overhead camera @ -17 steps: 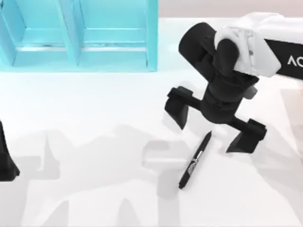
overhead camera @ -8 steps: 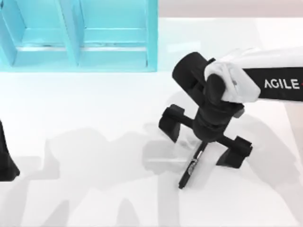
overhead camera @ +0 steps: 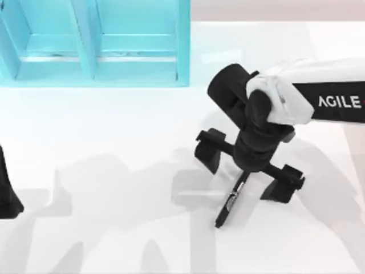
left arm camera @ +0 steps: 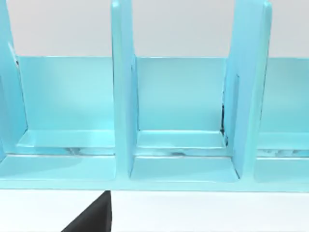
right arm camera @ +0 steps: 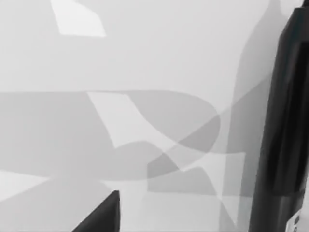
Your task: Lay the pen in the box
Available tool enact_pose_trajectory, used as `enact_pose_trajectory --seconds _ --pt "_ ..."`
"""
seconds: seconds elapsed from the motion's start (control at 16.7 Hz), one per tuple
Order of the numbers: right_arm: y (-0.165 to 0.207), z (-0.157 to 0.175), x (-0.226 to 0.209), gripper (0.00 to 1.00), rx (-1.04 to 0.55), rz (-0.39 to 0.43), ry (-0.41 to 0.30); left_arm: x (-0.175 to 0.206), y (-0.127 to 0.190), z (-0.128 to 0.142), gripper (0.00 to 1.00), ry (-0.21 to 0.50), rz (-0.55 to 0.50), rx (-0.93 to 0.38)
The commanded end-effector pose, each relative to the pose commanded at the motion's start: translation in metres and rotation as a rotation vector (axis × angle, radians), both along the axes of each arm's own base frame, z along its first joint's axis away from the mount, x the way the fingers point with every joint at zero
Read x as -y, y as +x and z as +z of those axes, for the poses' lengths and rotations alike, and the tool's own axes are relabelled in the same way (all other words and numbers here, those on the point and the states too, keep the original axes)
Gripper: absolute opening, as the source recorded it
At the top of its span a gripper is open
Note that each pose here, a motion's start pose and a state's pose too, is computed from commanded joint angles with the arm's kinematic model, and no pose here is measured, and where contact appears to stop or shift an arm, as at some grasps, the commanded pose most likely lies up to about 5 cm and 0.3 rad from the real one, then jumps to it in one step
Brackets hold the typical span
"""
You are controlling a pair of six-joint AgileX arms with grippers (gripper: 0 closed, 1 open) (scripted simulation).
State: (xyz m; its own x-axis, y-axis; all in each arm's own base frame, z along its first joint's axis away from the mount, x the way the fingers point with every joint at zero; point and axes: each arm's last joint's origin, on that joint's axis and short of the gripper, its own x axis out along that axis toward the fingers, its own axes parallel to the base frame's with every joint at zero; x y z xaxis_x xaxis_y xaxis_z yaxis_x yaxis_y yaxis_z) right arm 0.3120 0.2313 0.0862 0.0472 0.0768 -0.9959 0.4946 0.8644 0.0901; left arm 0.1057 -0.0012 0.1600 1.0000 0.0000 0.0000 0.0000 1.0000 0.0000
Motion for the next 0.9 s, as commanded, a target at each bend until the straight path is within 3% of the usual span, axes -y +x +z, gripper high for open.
enact_pose_trajectory --seconds 0.54,0.9 --pt "0.0 0.0 0.0 0.02 0.0 0.0 0.0 0.0 0.0 0.0 1.0 0.0 0.0 0.0" --pt "0.0 0.0 0.0 0.0 0.0 0.0 0.0 0.0 0.0 0.0 1.0 0.0 0.0 0.0"
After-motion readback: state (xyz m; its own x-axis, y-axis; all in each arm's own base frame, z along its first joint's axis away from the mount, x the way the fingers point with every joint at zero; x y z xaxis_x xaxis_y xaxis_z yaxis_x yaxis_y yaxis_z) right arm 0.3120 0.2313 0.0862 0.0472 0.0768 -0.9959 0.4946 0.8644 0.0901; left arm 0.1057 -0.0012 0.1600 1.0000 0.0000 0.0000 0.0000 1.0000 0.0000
